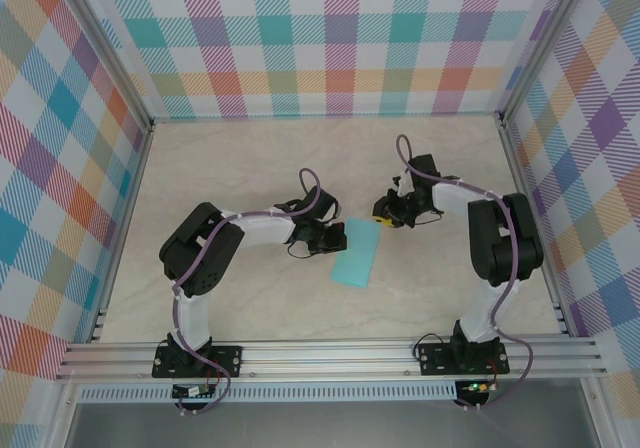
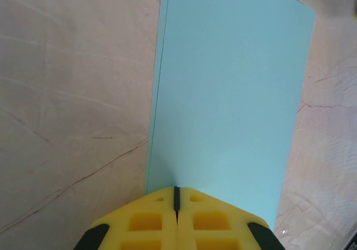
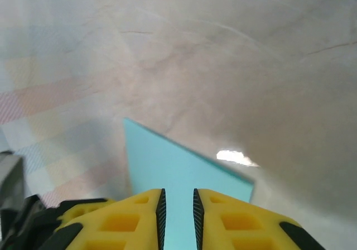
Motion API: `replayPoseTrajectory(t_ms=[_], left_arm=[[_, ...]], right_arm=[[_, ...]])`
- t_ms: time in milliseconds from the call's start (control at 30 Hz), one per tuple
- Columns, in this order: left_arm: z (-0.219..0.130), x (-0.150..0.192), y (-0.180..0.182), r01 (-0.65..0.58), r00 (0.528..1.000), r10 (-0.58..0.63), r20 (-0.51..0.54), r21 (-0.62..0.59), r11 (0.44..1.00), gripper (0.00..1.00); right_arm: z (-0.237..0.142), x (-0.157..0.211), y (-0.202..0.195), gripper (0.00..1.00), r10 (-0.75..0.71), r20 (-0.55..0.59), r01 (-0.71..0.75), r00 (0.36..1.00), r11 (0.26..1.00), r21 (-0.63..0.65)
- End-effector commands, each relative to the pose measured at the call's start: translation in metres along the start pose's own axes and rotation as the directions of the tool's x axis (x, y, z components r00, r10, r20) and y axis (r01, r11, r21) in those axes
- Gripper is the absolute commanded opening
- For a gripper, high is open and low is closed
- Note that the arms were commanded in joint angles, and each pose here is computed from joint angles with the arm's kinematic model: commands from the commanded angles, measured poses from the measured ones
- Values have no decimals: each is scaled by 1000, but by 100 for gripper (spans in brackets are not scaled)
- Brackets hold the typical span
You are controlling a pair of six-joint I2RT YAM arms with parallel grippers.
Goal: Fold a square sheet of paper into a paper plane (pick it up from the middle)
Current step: Fold the square sheet of paper in half at the center of the table.
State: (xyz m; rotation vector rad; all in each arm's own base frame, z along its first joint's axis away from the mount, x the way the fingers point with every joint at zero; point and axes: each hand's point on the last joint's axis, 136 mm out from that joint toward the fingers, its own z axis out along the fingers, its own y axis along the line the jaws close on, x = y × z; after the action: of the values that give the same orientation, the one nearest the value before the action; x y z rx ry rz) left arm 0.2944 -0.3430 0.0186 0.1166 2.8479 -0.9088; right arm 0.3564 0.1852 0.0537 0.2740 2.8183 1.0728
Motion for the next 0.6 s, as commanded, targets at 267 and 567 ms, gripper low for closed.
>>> replayPoseTrajectory(t_ms=[267,567], left_arm=[[15,39,55,40,993,-61,-99,-207,978,0],[16,40,55,42,993,-63,-98,-202,978,0]], right_arm=[[-3,42,11,25,6,-48,-12,999,992,-127],[28,70,-31,26,28,-109,-29,994,1000,-7]])
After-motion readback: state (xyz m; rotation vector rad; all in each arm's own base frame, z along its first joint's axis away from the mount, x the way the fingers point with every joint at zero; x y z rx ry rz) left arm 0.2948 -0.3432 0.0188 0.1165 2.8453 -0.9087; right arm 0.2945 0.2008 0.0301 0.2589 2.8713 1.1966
